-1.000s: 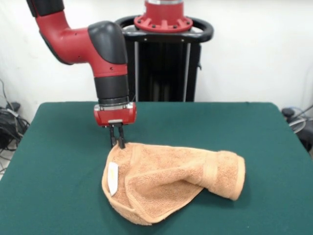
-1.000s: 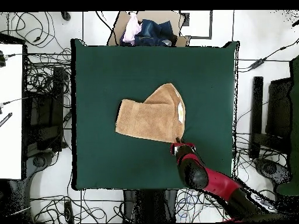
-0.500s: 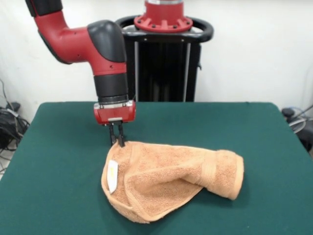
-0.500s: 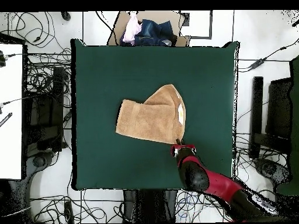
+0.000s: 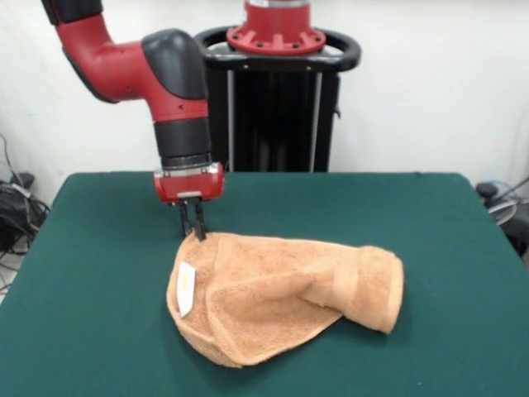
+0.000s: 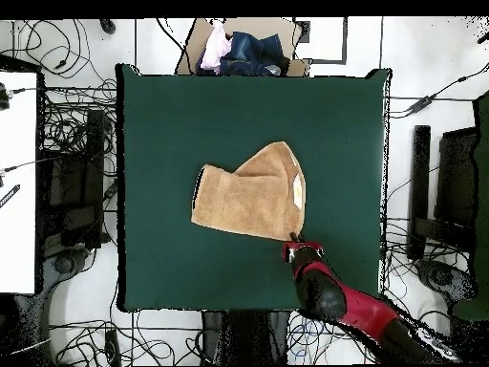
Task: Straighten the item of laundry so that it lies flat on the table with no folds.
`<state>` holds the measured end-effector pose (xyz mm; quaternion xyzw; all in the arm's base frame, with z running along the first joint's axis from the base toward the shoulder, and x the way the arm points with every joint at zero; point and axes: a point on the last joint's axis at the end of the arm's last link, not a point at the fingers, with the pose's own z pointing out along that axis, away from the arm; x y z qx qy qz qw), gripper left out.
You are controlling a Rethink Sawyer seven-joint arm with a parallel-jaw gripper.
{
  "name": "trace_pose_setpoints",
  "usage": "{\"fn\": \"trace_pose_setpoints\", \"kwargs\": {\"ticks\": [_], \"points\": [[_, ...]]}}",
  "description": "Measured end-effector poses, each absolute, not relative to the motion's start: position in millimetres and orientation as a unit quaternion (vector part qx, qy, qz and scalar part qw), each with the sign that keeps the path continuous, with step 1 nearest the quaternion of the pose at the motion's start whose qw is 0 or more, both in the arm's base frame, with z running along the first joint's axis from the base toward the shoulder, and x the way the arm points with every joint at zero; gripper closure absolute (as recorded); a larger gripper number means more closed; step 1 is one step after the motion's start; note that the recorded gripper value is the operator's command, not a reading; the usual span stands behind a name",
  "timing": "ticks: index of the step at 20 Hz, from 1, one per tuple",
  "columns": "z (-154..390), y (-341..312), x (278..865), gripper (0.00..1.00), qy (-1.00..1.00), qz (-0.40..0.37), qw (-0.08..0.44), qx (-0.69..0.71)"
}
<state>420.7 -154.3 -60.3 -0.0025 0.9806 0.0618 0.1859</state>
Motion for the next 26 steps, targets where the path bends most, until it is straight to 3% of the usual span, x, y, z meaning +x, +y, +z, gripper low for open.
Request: {"fn": "trace_pose_setpoints", "kwargs": {"ticks": [11,26], "points": [[-55.5,-198.6,355.9,1.00,0.989,0.048,0.133,0.039],[-50.8,-223.7,313.4,1.00,0.995,0.056,0.068,0.051]]}}
